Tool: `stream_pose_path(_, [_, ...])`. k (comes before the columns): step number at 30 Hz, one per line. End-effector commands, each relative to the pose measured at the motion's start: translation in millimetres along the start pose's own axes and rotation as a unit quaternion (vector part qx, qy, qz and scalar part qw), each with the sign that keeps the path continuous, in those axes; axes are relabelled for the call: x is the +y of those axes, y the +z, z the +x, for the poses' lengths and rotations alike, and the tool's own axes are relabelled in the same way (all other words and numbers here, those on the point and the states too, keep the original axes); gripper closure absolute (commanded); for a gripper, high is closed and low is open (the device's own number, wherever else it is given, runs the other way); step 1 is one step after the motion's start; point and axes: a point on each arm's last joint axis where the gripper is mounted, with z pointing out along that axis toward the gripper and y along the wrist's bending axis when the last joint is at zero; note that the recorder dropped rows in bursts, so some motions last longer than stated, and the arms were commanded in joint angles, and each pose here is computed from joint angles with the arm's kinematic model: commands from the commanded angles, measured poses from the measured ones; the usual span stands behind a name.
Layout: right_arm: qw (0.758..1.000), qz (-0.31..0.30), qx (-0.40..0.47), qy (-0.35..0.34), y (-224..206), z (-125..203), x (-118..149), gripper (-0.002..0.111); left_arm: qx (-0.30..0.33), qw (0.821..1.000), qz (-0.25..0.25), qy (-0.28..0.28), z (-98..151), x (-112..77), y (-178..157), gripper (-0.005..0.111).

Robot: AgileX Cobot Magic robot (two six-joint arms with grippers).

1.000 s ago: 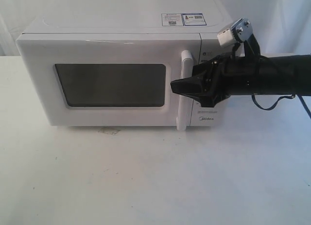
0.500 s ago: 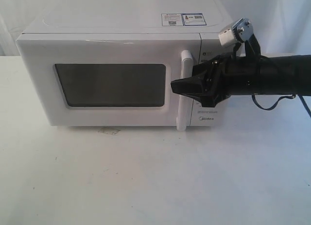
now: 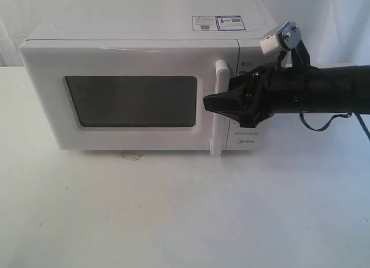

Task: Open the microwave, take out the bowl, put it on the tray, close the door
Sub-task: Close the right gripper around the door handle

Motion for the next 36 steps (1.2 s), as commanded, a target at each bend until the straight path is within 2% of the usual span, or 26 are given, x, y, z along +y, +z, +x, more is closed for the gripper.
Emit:
stream_pose_path(1, [0.998, 0.001, -0.060, -0.007, 1, -22, -3, 0.108, 0.001, 1.000, 0.000, -0.001, 1, 0.1, 0, 0.107])
stream_pose_path(4, [0.998, 0.013, -0.054, 0.005, 1, -21, -6, 0.107, 0.001, 1.000, 0.000, -0.001, 1, 0.1, 0, 0.107])
stream_pose_path(6, [0.998, 0.013, -0.055, 0.005, 1, -22, -6, 0.100, 0.001, 1.000, 0.000, -0.001, 1, 0.1, 0, 0.107])
stream_pose_path(13, [0.997, 0.042, -0.052, 0.034, 1, -29, -14, 0.063, 0.001, 1.000, 0.000, -0.001, 1, 0.1, 0, 0.107])
stream_pose_path(15, [0.996, 0.053, -0.049, 0.051, 1, -29, -16, 0.056, 0.001, 1.000, 0.000, -0.001, 1, 0.1, 0, 0.107])
stream_pose_path(30, [0.989, 0.096, -0.044, 0.105, -1, -33, -26, 0.056, 0.001, 1.000, 0.000, -0.001, 1, 0.1, 0, 0.107])
stream_pose_path(33, [0.995, 0.094, -0.038, 0.022, -1, -33, -25, 0.056, 0.001, 1.000, 0.000, -0.001, 1, 0.1, 0, 0.107])
stream_pose_path(36, [0.995, 0.091, -0.039, 0.014, -1, -33, -24, 0.056, 0.001, 1.000, 0.000, -0.001, 1, 0.1, 0, 0.107])
